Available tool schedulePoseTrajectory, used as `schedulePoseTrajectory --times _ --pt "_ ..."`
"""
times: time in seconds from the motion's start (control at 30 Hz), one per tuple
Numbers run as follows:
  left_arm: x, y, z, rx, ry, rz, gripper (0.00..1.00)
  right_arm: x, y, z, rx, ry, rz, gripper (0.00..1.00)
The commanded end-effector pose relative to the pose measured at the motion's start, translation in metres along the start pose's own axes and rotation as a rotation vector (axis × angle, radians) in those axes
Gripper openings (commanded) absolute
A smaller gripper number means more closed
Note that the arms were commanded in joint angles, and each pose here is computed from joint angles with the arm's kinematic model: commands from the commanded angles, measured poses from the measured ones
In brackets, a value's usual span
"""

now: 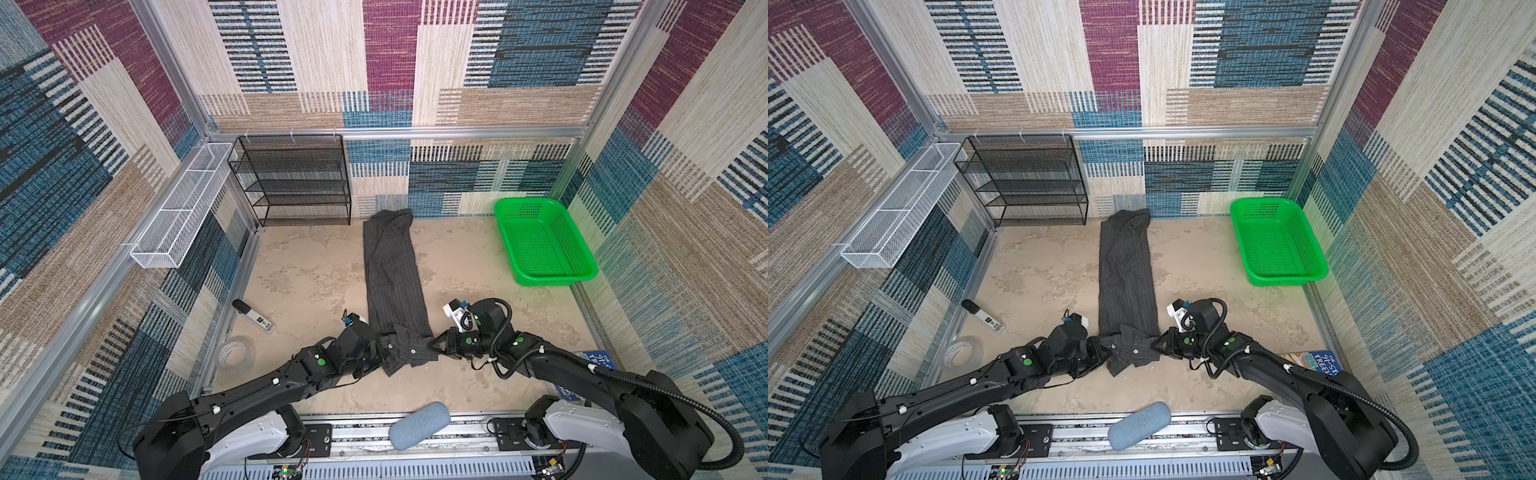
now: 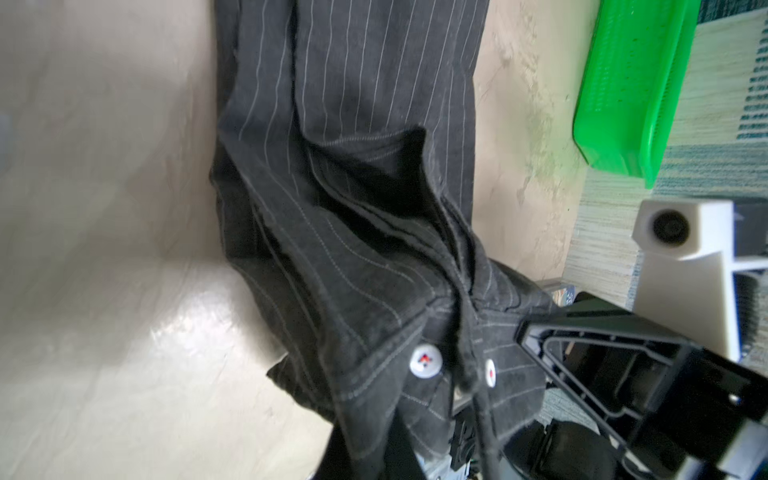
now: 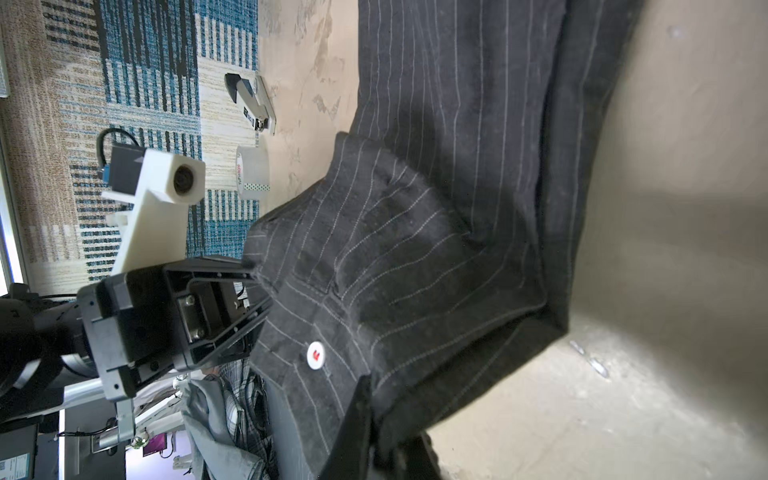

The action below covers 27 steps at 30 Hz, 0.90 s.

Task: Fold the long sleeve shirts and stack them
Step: 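Lift the strip's near end with both grippers and carry it away from the robot, then lay the held end onto the strip's far half with both grippers, folding it over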

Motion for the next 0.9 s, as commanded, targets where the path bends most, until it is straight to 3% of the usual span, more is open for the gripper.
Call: schedulePoseTrajectory --times 0.0,0.6,0.87 --pt "-0.002 0.016 -0.011 -0.047 -0.057 -0.003 0.0 -0.002 0.01 0.012 0.026 0.026 -0.026 0.11" --pt "-0.01 0.118 -0.009 0.009 -0.073 -0.104 0.0 -0.055 0.105 0.063 0.123 0.003 -0.062 0.08" --pt "-0.04 0.171 -0.002 0.053 -0.091 -0.104 0.0 -0.081 0.153 0.066 0.127 0.003 -0.042 0.07"
Point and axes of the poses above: each gripper's point midway between its finger pads, its own x axis back along the fingers, its own z axis along the line the jaws close on, y = z × x, the point moved 8 cm from there along x, back along the fingers, and after that the axes turned 11 degrees about -x, right-handed, at the moved point
